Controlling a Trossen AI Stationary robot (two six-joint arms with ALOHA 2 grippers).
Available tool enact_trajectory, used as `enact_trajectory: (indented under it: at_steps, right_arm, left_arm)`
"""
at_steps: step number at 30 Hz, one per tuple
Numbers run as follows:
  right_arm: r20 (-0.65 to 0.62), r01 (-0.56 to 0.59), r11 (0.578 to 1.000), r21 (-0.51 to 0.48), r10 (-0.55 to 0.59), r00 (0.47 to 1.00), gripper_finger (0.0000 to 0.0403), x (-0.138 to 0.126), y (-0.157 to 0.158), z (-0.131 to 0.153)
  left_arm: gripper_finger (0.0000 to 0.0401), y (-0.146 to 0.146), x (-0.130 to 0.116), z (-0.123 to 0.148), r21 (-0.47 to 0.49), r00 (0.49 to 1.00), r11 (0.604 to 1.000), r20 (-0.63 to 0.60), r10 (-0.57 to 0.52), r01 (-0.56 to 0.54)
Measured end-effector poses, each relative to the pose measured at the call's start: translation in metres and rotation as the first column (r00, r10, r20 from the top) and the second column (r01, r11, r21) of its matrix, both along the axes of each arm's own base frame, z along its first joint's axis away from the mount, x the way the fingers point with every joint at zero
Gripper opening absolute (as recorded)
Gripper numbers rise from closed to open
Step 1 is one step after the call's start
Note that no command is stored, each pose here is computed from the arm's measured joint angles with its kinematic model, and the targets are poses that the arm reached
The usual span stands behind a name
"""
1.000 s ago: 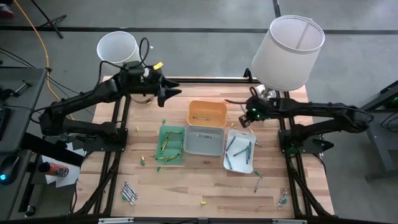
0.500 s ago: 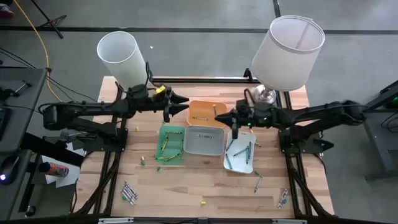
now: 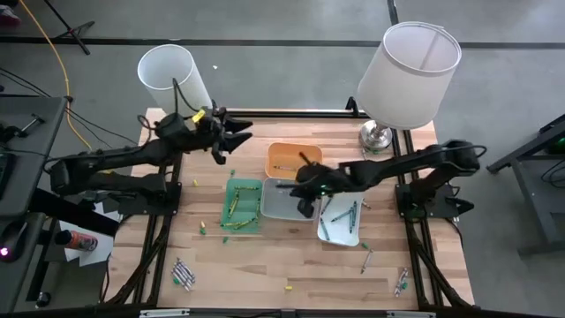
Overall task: Sort crayons
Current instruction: Put the white crayon into the gray bin
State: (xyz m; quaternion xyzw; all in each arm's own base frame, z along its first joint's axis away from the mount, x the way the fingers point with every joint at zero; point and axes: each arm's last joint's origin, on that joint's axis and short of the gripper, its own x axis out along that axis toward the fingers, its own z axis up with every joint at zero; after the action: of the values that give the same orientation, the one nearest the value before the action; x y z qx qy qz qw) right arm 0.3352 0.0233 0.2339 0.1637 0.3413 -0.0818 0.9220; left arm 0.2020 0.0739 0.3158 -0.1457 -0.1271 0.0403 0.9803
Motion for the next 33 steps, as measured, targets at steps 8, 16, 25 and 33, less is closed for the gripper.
enact_trajectory:
  at_steps: [8,16,25,33]
  right_arm:
    - [-0.277,-0.096,0.995,-0.025,0.085,0.957,0.0003,0.022,0.003,-0.036]
    - [-0.307,-0.047,0.996,0.076,0.068,0.949,0.0090,0.030,-0.003,-0.036]
    - [-0.451,-0.120,0.993,-0.019,0.098,0.887,0.0236,0.019,-0.009,0.009]
    - [-0.316,0.008,0.984,-0.180,-0.066,0.947,0.0249,-0.042,-0.016,0.054]
  left_arm:
    - [0.0197,-0.019,-0.036,-0.006,-0.074,0.972,0.997,-0.234,-0.026,0.009]
    - [0.0197,-0.039,-0.047,-0.013,-0.034,0.936,0.996,-0.342,-0.084,0.077]
    - [0.0197,-0.065,-0.045,-0.023,-0.057,0.814,0.969,-0.532,-0.234,0.241]
    - [0.0197,-0.111,-0.039,-0.006,-0.079,0.507,0.926,-0.818,-0.271,0.368]
